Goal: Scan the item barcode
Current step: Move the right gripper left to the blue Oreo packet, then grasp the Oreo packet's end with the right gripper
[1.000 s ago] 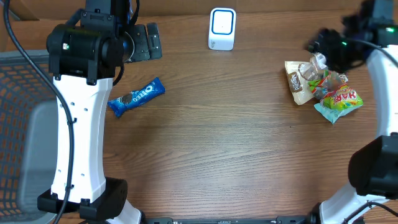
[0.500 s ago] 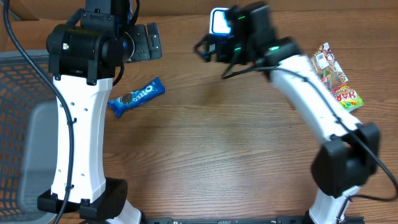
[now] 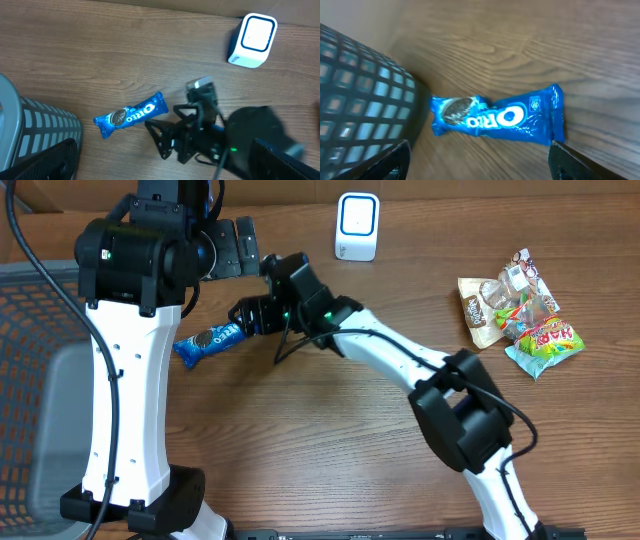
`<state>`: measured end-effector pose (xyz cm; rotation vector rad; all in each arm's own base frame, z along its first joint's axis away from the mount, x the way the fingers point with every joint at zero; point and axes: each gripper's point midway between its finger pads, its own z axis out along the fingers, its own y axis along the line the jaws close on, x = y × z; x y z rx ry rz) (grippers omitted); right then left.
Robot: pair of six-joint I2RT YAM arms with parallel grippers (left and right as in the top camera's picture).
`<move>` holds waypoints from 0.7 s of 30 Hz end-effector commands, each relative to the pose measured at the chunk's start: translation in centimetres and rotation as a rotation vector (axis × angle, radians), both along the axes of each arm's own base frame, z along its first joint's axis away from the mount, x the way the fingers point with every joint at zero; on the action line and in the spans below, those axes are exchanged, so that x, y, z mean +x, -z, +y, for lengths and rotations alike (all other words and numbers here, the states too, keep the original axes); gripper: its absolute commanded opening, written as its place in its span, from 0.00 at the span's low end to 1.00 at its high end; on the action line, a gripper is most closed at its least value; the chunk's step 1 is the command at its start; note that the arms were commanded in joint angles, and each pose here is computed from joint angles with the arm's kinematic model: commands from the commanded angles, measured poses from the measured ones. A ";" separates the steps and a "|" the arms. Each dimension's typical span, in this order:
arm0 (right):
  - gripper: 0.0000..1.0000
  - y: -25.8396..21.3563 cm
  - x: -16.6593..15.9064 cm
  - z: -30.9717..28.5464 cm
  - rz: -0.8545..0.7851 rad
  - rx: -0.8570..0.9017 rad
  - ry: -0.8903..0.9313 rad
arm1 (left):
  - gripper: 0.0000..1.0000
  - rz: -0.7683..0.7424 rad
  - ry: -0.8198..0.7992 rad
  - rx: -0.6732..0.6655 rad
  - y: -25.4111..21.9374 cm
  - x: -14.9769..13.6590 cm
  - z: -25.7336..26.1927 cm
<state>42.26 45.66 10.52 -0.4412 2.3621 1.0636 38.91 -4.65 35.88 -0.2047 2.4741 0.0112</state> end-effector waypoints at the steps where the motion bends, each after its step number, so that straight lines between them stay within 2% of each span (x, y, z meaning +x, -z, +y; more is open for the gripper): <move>1: 0.88 3.8 -0.5 0.8 0.012 -0.048 0.011 | 1.00 -0.002 0.007 0.022 0.0 0.1 0.2; 5: 0.79 6.2 -0.4 1.6 -0.025 -0.088 0.047 | 1.00 -0.002 0.007 0.022 0.0 0.1 0.2; 9: 0.77 7.3 -0.1 1.9 -0.053 -0.106 0.074 | 1.00 -0.002 0.007 0.022 0.0 0.1 0.2; 16: 0.66 9.5 2.2 2.0 -0.143 -0.102 0.163 | 1.00 -0.002 0.007 0.022 0.0 0.1 0.2; 21: 0.64 11.1 3.4 0.9 -0.180 -0.146 0.239 | 1.00 -0.002 0.007 0.022 0.0 0.1 0.2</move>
